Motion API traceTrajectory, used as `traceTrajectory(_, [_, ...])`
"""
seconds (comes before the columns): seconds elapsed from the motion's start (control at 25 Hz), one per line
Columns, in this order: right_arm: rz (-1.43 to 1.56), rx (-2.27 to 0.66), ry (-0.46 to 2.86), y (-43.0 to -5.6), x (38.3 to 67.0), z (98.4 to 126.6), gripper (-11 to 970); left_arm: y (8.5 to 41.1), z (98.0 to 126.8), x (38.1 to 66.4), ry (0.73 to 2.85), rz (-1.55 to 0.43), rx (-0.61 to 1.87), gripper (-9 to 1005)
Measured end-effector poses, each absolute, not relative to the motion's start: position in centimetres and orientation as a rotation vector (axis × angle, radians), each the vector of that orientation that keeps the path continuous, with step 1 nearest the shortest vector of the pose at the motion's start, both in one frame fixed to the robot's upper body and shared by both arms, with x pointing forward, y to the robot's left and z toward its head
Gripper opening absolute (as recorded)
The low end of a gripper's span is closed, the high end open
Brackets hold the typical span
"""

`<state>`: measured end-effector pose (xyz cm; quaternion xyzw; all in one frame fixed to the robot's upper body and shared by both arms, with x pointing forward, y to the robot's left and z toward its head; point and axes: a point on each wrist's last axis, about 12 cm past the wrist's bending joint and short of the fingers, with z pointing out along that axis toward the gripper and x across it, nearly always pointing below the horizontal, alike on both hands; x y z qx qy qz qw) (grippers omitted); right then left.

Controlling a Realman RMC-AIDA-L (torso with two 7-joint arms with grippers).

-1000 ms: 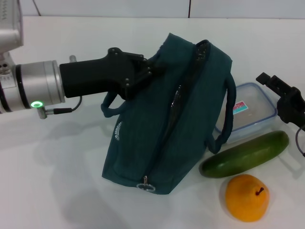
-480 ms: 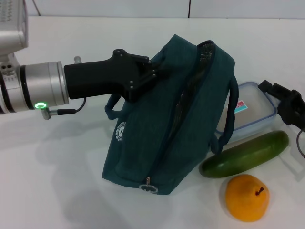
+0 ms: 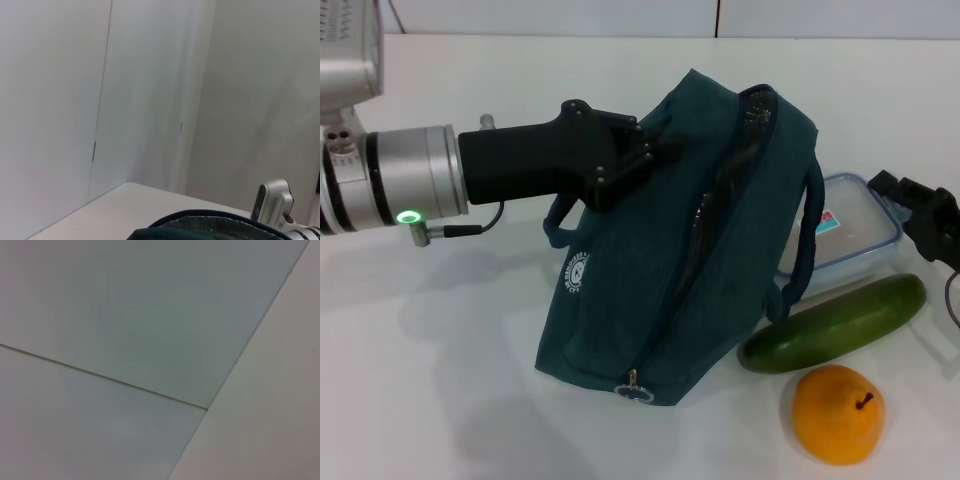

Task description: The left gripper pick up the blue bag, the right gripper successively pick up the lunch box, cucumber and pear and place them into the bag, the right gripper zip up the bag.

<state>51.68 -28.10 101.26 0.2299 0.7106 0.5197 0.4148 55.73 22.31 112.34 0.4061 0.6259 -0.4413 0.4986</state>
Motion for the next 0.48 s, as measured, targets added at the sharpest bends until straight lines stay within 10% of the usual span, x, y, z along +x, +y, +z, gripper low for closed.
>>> traceTrajectory(0.48, [1.208,0.4,1.754,-28.44,51.41,101.68,118,22.28,112.53,55.91,1.505,-1.054,0.995,51])
